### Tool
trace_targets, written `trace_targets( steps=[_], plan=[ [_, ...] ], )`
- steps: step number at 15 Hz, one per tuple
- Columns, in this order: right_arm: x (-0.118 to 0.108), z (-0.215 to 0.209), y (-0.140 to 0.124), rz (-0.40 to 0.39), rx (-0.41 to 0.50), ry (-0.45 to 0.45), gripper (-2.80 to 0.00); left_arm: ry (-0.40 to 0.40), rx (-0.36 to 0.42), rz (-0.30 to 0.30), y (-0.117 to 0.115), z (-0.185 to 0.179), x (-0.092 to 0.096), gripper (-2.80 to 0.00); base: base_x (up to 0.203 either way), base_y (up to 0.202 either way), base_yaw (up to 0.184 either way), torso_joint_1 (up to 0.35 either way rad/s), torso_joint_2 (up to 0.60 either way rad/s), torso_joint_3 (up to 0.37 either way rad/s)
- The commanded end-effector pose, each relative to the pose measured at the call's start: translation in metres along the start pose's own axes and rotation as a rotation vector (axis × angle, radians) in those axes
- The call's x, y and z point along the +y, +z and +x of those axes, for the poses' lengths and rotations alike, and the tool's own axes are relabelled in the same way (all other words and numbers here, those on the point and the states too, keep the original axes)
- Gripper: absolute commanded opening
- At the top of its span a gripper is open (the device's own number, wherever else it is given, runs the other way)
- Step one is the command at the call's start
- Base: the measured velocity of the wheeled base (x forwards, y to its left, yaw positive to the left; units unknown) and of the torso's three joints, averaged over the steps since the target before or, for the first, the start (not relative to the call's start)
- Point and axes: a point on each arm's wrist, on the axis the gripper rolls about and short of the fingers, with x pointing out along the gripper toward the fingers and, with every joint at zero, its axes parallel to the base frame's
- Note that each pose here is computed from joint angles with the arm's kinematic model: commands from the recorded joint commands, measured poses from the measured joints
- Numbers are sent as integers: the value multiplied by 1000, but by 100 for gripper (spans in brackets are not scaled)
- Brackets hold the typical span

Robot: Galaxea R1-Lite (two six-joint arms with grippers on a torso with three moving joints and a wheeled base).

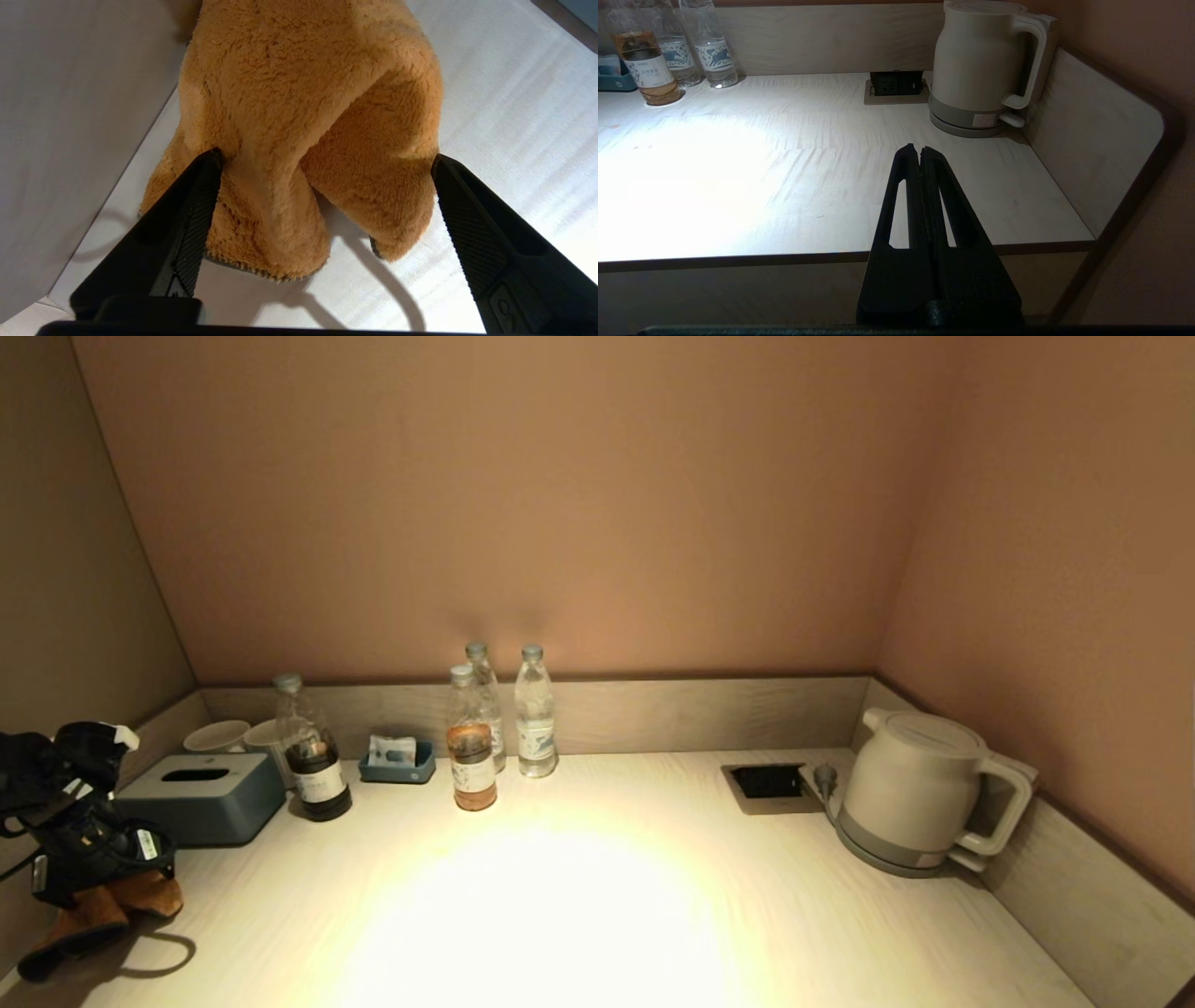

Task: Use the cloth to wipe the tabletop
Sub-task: Pick up the tablecloth

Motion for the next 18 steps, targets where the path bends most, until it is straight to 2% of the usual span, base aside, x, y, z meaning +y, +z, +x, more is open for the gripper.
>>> trace_targets(
  steps=[1,2,10,13,18],
  plan=[
    [0,0,0,0,0,0,-280,6,13,0,-1,8,-1,0,0,0,0,0,0,0],
    [0,0,0,0,0,0,-280,8,16,-2,-1,9,-2,-280,0,0,0,0,0,0],
    [0,0,0,0,0,0,-280,3,3,-10,1,4,-1,-280,0,0,0,0,0,0],
    [0,0,0,0,0,0,-280,-8,-24,-18,4,-9,1,-280,0,0,0,0,0,0],
    [0,0,0,2,0,0,-280,-62,-153,-56,8,-78,8,-280,0,0,0,0,0,0]
  ],
)
